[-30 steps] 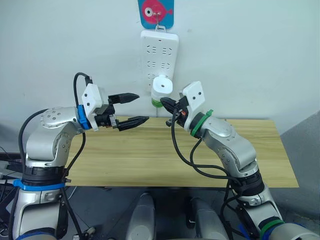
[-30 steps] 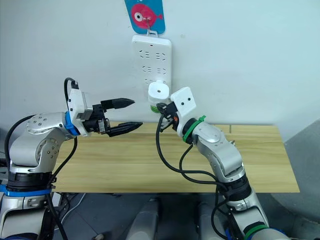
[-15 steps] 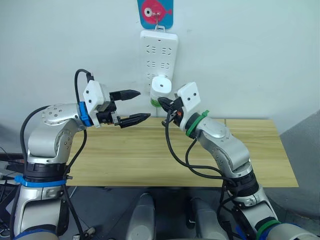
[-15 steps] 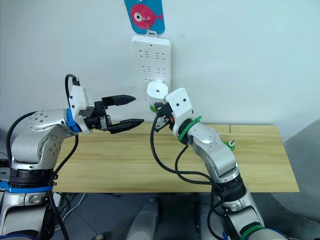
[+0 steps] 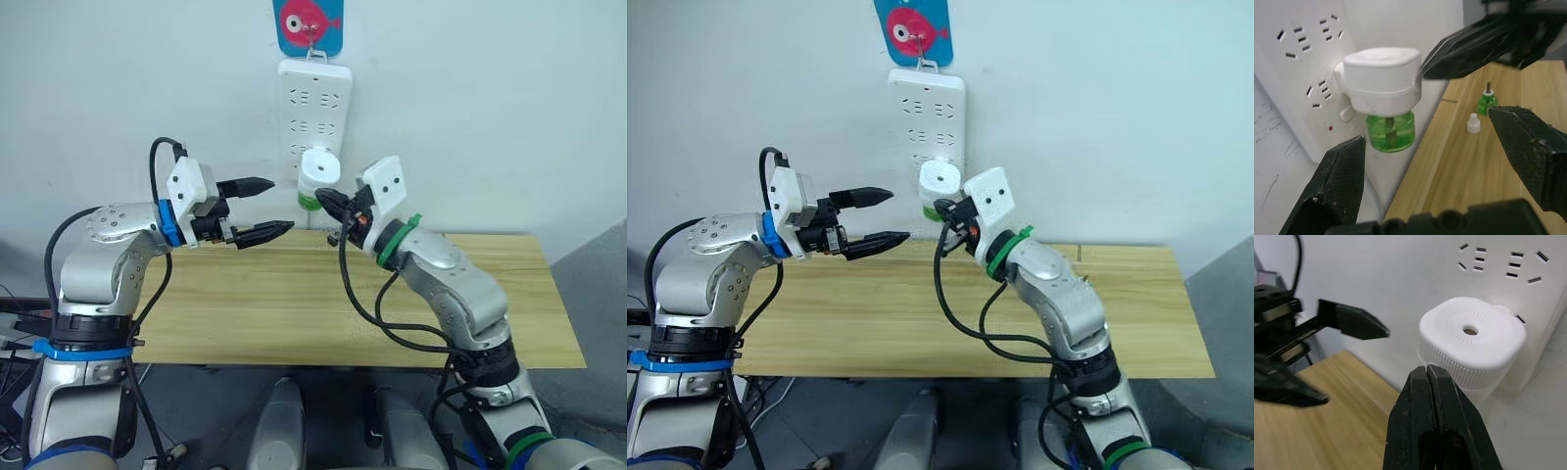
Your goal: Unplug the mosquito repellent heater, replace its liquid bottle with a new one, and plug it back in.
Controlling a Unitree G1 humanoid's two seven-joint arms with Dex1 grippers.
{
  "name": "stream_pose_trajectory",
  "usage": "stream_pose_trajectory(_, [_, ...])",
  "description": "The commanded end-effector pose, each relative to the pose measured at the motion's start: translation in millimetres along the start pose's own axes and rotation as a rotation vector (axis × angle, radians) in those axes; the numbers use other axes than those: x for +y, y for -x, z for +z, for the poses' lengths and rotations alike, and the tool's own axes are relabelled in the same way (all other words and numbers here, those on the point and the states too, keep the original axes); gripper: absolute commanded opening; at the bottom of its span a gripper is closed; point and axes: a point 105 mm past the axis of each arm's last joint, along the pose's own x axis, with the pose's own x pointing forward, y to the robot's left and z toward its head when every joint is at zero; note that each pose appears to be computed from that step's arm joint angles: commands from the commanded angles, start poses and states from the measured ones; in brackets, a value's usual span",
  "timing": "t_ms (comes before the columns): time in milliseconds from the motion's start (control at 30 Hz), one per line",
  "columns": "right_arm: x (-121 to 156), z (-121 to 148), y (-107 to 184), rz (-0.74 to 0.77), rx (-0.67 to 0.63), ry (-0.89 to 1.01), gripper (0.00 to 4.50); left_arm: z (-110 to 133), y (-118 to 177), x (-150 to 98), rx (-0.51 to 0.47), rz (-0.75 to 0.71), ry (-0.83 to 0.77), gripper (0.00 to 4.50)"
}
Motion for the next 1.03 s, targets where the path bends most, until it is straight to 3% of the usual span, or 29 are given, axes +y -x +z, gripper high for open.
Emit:
stream_pose_trajectory(33, [21.2,2.9,25.1,0.126,0.018,0.023,0.02,4.4,9.4,6.6,0.018,0.025,-0.045,4.50])
stream_pose_trajectory(133, [7.5,-3.9,55.8,0.116,0.086,0.049,0.02,-2.1,21.3,17.3,0.066,0.093,-0.013,4.50])
stream_pose_trajectory(200, [-11.8,-3.3,73.9,0.061,0.109,0.068,0.38,-8.9,30.7,26.3,0.126,0.154,-0.003,4.50])
stream_pose_trajectory(300, [-45.0,-2.0,103.5,-0.031,0.148,0.118,1.30,-13.9,47.3,38.9,0.177,0.236,-0.033,4.50])
stream_pose_trajectory(467, [-94.5,-2.6,149.2,-0.165,0.225,0.176,3.22,-17.2,71.0,50.2,0.218,0.317,-0.063,4.50])
stream_pose_trajectory(567, [-112.3,-6.1,166.7,-0.215,0.254,0.189,4.32,-23.4,80.1,51.1,0.236,0.339,-0.054,4.50])
stream_pose_trajectory(600, [-115.9,-7.8,170.4,-0.227,0.259,0.190,4.48,-25.2,81.6,51.1,0.241,0.345,-0.058,4.50])
stream_pose_trajectory(1033, [-147.4,-18.3,191.6,-0.390,0.250,0.155,4.48,-33.4,80.8,50.2,0.236,0.351,-0.049,4.50])
